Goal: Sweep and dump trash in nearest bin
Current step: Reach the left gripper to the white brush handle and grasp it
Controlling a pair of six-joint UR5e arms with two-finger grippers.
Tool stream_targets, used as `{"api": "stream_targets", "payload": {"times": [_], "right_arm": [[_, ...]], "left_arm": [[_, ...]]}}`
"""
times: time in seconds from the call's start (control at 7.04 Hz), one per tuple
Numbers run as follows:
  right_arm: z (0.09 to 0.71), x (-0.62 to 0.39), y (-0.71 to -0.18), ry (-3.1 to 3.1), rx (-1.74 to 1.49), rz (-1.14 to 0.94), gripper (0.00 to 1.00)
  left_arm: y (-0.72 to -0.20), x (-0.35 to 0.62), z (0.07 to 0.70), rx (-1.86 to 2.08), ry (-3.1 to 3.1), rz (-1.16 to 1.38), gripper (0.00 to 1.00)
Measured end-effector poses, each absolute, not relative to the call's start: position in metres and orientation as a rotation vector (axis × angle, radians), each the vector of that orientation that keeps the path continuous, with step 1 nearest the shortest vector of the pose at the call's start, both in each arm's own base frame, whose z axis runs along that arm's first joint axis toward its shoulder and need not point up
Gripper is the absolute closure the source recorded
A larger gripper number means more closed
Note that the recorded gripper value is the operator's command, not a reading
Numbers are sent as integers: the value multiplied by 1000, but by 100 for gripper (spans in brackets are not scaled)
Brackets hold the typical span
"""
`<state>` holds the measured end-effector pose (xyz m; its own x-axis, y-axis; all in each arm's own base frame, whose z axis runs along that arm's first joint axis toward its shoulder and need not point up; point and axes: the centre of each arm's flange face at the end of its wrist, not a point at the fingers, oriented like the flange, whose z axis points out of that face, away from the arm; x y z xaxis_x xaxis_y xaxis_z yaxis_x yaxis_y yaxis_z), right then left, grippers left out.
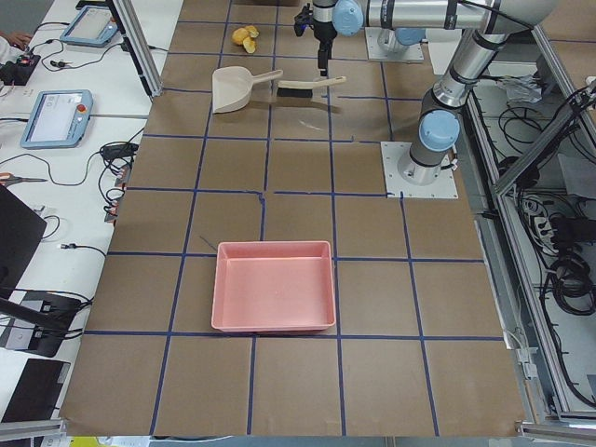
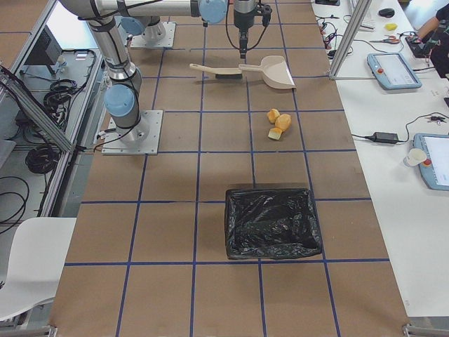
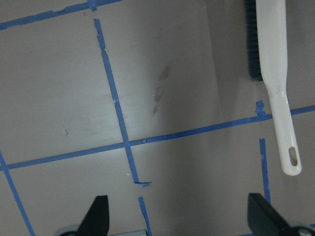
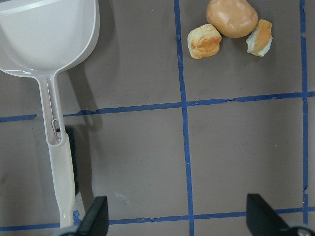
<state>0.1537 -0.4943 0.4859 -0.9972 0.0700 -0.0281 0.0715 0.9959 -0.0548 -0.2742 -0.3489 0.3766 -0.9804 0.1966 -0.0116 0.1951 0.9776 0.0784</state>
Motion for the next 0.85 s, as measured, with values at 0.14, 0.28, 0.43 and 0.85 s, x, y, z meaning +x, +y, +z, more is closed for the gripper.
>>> {"api": "stream_targets", "payload": {"times": [0.14, 0.28, 0.43, 0.85], "right_arm": [[486, 154, -494, 3113, 111, -86, 0], [486, 153, -494, 3114, 111, -85, 0], [485, 153, -494, 3114, 111, -84, 0], [485, 152, -494, 3116, 114, -83, 0]], "left_arm": [[-328, -297, 357, 321, 3110, 85, 2], [-315, -311, 338, 333, 3118, 47, 2], [-309, -320, 321, 331, 3132, -5, 2], [-288, -355, 287, 364, 3145, -114, 2]]}}
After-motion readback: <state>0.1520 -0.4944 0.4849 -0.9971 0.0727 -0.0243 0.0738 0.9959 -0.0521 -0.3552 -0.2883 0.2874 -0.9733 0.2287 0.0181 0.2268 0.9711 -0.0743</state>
